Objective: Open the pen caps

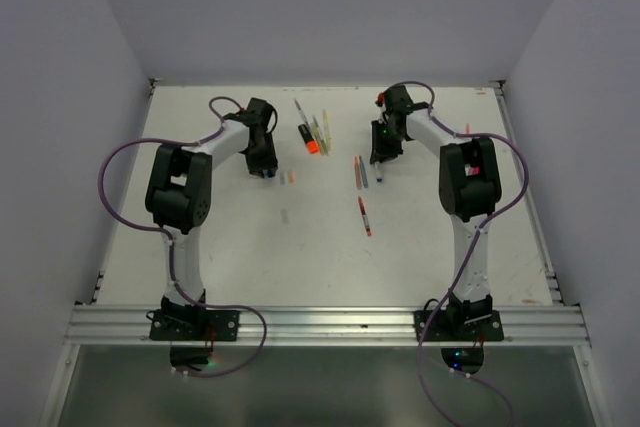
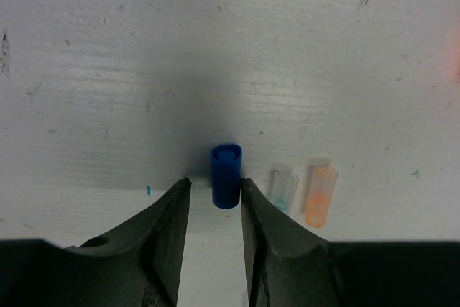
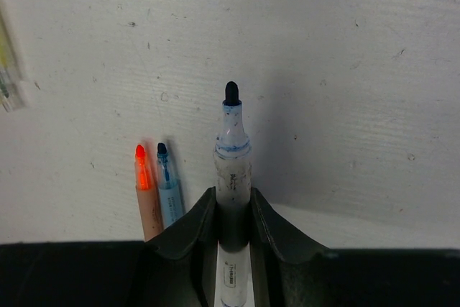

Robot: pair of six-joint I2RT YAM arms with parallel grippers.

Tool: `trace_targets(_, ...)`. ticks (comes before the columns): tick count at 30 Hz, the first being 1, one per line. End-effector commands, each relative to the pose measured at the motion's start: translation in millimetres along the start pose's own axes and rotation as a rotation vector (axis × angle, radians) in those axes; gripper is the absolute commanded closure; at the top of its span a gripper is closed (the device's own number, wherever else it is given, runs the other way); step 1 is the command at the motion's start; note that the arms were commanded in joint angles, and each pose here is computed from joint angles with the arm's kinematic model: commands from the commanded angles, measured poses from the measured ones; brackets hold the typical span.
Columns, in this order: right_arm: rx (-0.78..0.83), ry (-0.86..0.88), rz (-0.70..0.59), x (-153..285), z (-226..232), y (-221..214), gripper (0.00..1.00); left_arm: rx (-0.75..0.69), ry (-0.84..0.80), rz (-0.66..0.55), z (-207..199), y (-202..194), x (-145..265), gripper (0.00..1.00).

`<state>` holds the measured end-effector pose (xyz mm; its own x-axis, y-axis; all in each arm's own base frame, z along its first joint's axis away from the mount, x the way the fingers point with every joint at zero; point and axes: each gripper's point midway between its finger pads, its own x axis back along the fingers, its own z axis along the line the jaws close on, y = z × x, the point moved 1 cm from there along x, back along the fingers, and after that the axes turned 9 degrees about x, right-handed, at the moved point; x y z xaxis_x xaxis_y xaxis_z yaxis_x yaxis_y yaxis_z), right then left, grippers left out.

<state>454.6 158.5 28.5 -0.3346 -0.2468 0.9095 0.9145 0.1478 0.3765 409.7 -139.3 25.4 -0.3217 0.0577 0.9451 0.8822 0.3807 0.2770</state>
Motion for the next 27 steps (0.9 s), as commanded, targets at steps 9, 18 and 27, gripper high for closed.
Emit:
trace_targets(9,0.015,0.039,0.064,-5.0,10.3,-17.7,0.67,-0.006,0.096,0.042,28.3,-15.0,-11.4,0.56)
trace_targets(18,0.006,0.042,0.008,15.2,14.2,0.6,0.57,0.013,0.046,0.008,24.0,-5.3,7.1,0.46)
trace_targets(27,0.006,0.019,-0.065,49.7,18.0,36.9,0.53,0.046,-0.067,-0.044,4.2,5.1,42.0,0.37)
